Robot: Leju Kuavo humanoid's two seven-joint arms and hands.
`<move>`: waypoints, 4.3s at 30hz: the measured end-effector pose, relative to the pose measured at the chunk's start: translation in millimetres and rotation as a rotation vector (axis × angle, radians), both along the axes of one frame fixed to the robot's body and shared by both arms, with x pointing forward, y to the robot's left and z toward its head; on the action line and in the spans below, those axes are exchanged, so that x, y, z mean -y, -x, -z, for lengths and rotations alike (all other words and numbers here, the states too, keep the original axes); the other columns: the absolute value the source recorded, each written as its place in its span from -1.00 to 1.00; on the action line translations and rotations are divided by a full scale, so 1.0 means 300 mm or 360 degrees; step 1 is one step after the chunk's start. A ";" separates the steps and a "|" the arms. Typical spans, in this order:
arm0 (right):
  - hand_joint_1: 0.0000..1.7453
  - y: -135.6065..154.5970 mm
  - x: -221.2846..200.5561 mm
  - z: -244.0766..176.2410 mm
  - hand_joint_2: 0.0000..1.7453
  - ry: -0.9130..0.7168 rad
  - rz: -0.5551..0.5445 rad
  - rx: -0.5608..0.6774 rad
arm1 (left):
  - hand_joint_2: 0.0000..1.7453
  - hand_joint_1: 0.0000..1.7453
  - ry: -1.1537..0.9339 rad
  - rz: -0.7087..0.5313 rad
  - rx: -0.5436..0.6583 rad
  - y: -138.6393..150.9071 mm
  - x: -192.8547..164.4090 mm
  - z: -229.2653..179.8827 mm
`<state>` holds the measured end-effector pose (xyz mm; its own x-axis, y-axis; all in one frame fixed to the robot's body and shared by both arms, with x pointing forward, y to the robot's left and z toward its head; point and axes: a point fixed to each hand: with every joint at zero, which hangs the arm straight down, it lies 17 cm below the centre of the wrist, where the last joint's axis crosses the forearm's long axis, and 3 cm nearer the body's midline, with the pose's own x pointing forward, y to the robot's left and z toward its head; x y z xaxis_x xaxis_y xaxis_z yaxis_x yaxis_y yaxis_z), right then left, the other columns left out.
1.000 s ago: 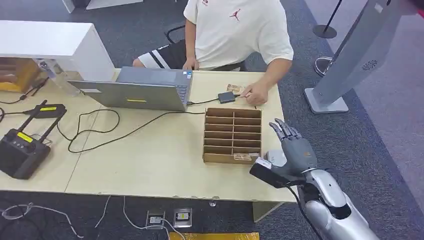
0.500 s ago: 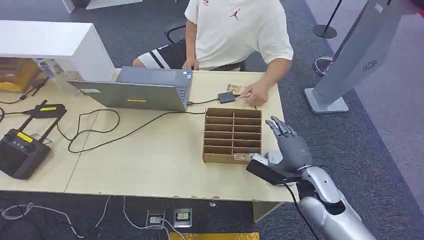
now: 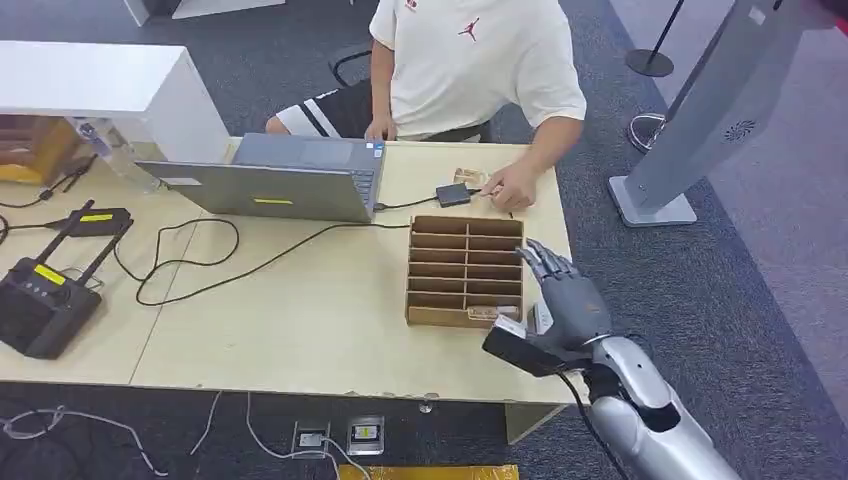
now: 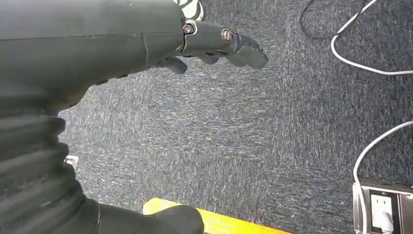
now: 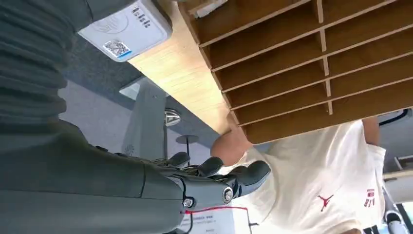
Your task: Pass the card to the sensor for recognition and then transmit it.
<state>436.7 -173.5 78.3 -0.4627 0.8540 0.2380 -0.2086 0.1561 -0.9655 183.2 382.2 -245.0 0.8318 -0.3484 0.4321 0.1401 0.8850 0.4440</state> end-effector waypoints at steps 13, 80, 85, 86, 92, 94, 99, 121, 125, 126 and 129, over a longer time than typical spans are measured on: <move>-1.00 0.042 -0.037 -0.022 1.00 -0.0036 -0.0066 -0.0040 | 1.00 -1.00 0.0001 0.0002 0.0003 -0.001 0.001 0.000; -1.00 0.070 -0.036 -0.211 1.00 -0.0236 -0.0081 0.0151 | 1.00 -1.00 -0.0022 -0.0004 0.0039 -0.013 -0.017 -0.010; -1.00 0.079 -0.030 -0.186 1.00 -0.0213 -0.0079 0.0113 | 1.00 -1.00 -0.0025 0.0005 0.0037 -0.013 -0.017 -0.010; -1.00 0.082 -0.029 -0.182 1.00 -0.0209 -0.0080 0.0109 | 1.00 -1.00 -0.0025 0.0007 0.0038 -0.013 -0.017 -0.010; -1.00 0.079 -0.026 -0.190 1.00 -0.0211 -0.0075 0.0170 | 1.00 -1.00 -0.0026 0.0009 0.0039 -0.016 -0.016 -0.011; -1.00 0.076 -0.025 -0.187 1.00 -0.0209 -0.0076 0.0176 | 1.00 -1.00 -0.0026 0.0010 0.0040 -0.017 -0.016 -0.011; -1.00 0.054 -0.015 -0.140 1.00 -0.0169 -0.0059 0.0161 | 1.00 -1.00 -0.0027 0.0013 0.0044 -0.023 -0.016 -0.013; -1.00 0.027 0.013 -0.032 1.00 -0.0156 0.0015 0.0105 | 1.00 -1.00 -0.0016 0.0026 0.0040 -0.022 -0.001 -0.011; -1.00 0.032 0.015 -0.021 1.00 -0.0146 0.0014 0.0085 | 1.00 -1.00 -0.0016 0.0026 0.0040 -0.022 -0.001 -0.011; -1.00 0.033 0.016 -0.018 1.00 -0.0145 0.0015 0.0081 | 1.00 -1.00 -0.0016 0.0026 0.0040 -0.022 -0.001 -0.011; -1.00 0.040 0.020 -0.005 1.00 -0.0142 0.0019 0.0059 | 1.00 -1.00 -0.0016 0.0029 0.0039 -0.023 0.000 -0.011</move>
<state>424.6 -179.6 79.9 -0.4626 0.8355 0.2966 -0.1708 0.2443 -0.9545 190.0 382.2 -241.8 0.8143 -0.3681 0.4489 0.1452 0.8778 0.4565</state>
